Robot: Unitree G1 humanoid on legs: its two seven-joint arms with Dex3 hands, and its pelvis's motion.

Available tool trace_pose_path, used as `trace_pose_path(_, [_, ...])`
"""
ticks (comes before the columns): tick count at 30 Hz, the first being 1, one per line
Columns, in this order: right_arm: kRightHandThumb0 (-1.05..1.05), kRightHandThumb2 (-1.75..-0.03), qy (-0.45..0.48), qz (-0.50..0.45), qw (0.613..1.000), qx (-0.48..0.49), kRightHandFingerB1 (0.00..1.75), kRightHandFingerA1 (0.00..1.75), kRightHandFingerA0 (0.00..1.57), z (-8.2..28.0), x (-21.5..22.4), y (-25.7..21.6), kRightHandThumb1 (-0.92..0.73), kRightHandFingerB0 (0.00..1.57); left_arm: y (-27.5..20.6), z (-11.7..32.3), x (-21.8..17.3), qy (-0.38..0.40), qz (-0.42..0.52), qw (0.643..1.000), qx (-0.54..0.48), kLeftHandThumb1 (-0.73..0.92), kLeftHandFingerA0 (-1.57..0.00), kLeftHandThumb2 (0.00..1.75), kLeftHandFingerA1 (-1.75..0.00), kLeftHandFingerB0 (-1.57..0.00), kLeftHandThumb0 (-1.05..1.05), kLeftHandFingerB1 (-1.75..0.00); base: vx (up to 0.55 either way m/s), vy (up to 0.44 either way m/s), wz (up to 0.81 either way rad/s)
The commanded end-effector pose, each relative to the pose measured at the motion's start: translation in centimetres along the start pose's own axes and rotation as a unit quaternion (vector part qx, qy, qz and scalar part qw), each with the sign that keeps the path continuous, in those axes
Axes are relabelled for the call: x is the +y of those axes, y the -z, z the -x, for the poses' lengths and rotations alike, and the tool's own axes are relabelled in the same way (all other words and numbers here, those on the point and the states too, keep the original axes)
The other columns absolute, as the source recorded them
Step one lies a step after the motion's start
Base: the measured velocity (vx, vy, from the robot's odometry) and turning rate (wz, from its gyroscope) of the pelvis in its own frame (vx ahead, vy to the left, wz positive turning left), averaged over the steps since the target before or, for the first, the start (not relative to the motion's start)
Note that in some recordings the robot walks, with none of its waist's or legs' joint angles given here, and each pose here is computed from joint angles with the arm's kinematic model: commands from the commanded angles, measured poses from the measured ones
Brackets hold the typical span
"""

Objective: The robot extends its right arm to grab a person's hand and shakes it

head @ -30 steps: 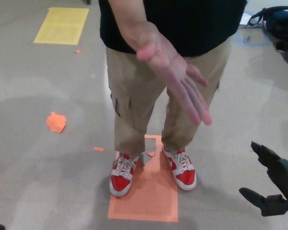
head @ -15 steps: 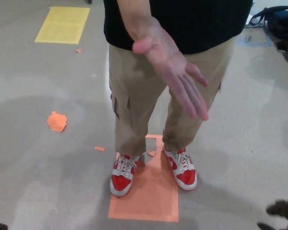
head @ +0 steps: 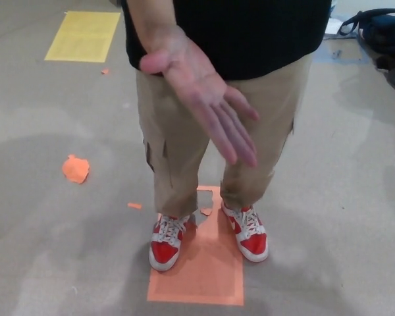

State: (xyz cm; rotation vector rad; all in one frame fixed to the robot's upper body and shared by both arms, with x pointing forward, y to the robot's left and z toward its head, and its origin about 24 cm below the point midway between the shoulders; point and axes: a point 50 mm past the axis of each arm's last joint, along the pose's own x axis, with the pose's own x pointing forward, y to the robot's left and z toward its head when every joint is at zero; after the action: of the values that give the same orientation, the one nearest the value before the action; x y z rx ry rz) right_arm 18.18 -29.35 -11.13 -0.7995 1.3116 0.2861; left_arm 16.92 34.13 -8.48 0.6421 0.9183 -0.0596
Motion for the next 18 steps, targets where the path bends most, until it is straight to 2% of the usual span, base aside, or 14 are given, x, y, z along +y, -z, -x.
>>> trace_pose_path(1, [-0.88,-1.08,-0.007,-0.022,1.000,-0.015,0.21,0.31,0.01,0.2,-0.9,-0.3,-0.69,0.11,0.4,0.2,0.8,-0.006,-0.003,1.000,0.006,0.91,-0.33,0.68,-0.34,-0.26,-0.61,-0.32,0.00,0.000,0.00])
trace_pose_path(3, [-0.89,-1.07,0.001,-0.018,1.000,-0.024,0.20,0.29,0.06,0.4,-1.3,-0.9,-0.70,0.09,-0.2,0.1,1.1,-0.014,-0.007,1.000,0.005,0.92,-0.34,0.68,-0.34,-0.28,-0.62,-0.32,0.00,0.000,0.00])
trace_pose_path(4, [-0.89,-1.06,0.001,-0.024,0.999,-0.028,0.23,0.32,0.00,0.4,-1.6,-1.0,-0.69,0.17,-0.4,0.0,1.3,-0.016,-0.014,1.000,0.002,0.92,-0.32,0.69,-0.33,-0.26,-0.63,-0.32,0.00,0.000,0.00])
trace_pose_path(5, [-0.89,-1.06,0.000,-0.023,0.999,-0.026,0.24,0.34,0.00,0.3,-1.3,-0.6,-0.70,0.14,-0.2,0.1,1.1,-0.013,-0.001,1.000,0.003,0.90,-0.31,0.67,-0.33,-0.24,-0.62,-0.31,0.00,0.000,0.00])
trace_pose_path(6, [-0.88,-1.06,-0.002,-0.027,0.999,-0.025,0.19,0.27,0.06,0.3,-1.1,-0.4,-0.70,0.07,0.0,0.1,1.0,-0.010,0.004,1.000,0.005,0.91,-0.31,0.68,-0.33,-0.23,-0.63,-0.31,0.00,0.000,0.00])
trace_pose_path(8, [-0.90,-1.06,-0.009,-0.033,0.999,-0.026,0.17,0.26,0.08,0.2,-0.8,-0.2,-0.71,0.08,0.2,0.2,0.9,-0.007,0.002,1.000,0.006,0.91,-0.31,0.68,-0.33,-0.23,-0.62,-0.31,0.00,0.000,0.00])
trace_pose_path(9, [-0.85,-1.07,-0.010,-0.027,0.999,-0.021,0.28,0.46,0.10,0.2,-0.7,0.0,-0.68,0.00,0.3,0.2,0.8,-0.006,-0.004,1.000,0.007,0.92,-0.32,0.68,-0.33,-0.25,-0.61,-0.31,0.00,0.000,0.00])
trace_pose_path(10, [-0.85,-1.07,-0.011,-0.020,1.000,-0.013,0.28,0.46,0.10,0.1,-0.5,0.3,-0.68,0.00,0.3,0.2,0.7,-0.005,-0.011,1.000,0.008,0.92,-0.32,0.68,-0.33,-0.25,-0.61,-0.31,0.00,0.000,0.00])
trace_pose_path(11, [-0.89,-1.07,-0.014,-0.028,0.999,-0.007,0.21,0.36,0.07,0.1,-0.2,0.6,-0.70,0.09,0.7,0.3,0.5,-0.002,-0.020,1.000,0.014,0.92,-0.32,0.69,-0.34,-0.26,-0.63,-0.32,0.00,0.000,0.00])
trace_pose_path(13, [-0.88,-1.06,-0.015,-0.031,0.999,-0.003,0.24,0.40,0.08,0.0,0.2,0.9,-0.70,0.09,1.2,0.5,0.3,0.005,-0.012,1.000,0.015,0.92,-0.29,0.69,-0.33,-0.24,-0.64,-0.32,0.00,0.000,0.00])
trace_pose_path(16, [-0.83,-1.06,-0.013,-0.043,0.999,-0.016,0.22,0.31,0.00,0.1,-0.5,0.0,-0.66,0.10,0.2,0.2,1.0,-0.003,-0.012,1.000,0.012,0.92,-0.31,0.69,-0.33,-0.25,-0.64,-0.31,0.00,0.000,0.00])
trace_pose_path(17, [-0.77,-1.02,-0.013,-0.043,0.999,-0.017,0.27,0.38,0.03,0.1,-0.5,0.1,-0.64,0.05,0.2,0.2,0.9,-0.002,-0.015,1.000,0.009,0.92,-0.32,0.69,-0.33,-0.24,-0.64,-0.30,0.00,0.000,0.00])
trace_pose_path(18, [-0.84,-0.67,-0.013,-0.039,0.999,-0.018,0.24,0.31,0.13,0.1,-0.4,0.3,-0.85,0.11,0.3,0.2,0.8,-0.003,-0.014,1.000,0.007,0.92,-0.34,0.69,-0.34,-0.25,-0.63,-0.31,0.00,0.000,0.00])
